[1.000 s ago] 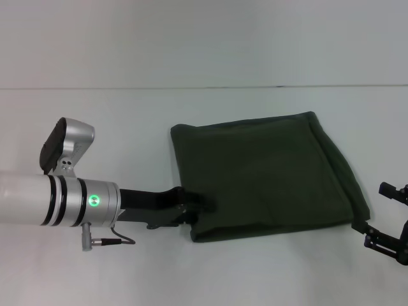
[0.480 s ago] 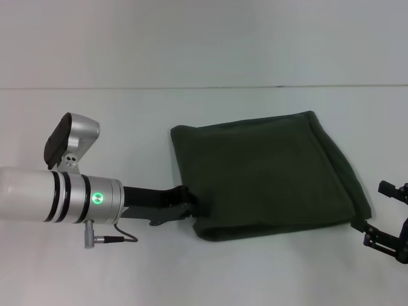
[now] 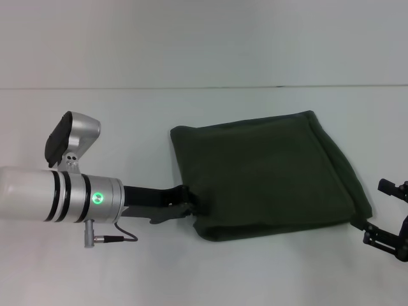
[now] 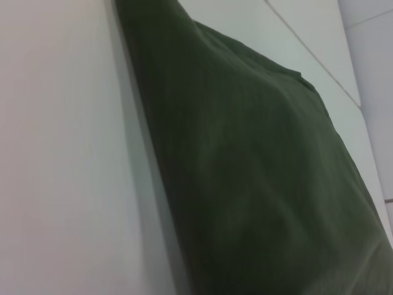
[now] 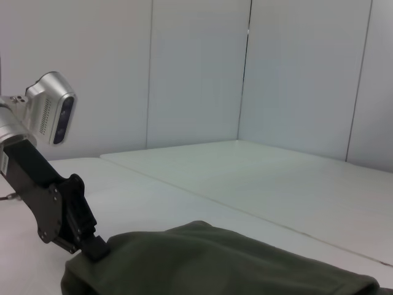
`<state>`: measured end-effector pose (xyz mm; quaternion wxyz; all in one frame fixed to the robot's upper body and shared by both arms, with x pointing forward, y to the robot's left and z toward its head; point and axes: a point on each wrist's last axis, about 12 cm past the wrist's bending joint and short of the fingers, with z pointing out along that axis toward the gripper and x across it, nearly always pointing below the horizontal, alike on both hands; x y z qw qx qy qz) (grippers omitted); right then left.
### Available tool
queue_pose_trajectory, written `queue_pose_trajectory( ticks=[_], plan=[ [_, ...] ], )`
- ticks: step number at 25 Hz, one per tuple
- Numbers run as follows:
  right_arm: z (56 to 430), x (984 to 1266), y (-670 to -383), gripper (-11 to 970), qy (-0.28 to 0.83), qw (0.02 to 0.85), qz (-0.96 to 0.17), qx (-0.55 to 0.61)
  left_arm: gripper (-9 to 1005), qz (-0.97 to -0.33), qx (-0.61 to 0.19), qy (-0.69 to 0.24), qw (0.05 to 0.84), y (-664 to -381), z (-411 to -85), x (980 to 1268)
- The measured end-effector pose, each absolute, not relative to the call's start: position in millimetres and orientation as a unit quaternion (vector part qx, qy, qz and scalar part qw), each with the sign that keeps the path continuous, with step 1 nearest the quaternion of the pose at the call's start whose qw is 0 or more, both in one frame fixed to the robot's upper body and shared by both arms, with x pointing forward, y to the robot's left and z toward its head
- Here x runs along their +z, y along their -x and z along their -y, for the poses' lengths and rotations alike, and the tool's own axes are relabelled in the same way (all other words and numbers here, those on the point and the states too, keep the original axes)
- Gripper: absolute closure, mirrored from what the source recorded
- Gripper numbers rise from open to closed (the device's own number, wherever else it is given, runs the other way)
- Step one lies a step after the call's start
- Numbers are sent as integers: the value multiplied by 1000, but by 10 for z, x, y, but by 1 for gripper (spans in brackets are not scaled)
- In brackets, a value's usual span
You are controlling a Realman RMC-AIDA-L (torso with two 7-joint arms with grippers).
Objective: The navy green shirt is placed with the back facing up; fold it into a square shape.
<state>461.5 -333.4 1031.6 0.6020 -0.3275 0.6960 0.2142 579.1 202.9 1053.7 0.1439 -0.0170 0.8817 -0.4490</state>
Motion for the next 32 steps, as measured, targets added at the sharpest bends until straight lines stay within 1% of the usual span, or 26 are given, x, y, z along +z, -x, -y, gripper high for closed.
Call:
queue_pose_trajectory(
  ticks=[12,20,25,28,32],
  plan=[
    [3335,10354,-4679,77,325,610,-691,210,971,-883,-438,28,163,-5831,-2262,10589],
    [3303,10382,-4750,77,330,613,-687,211,966,-881,-440,34,172,-5805,-2418,10608],
    [3284,10396,-4782,77,332,614,-684,212,963,-878,-443,41,174,-5737,-2525,10593],
    [3277,10392,-4785,77,332,614,-684,213,962,-874,-449,50,178,-5663,-2614,10570],
    [3255,10387,-4792,77,332,615,-682,215,959,-867,-464,51,173,-5545,-2653,10529]
  ],
)
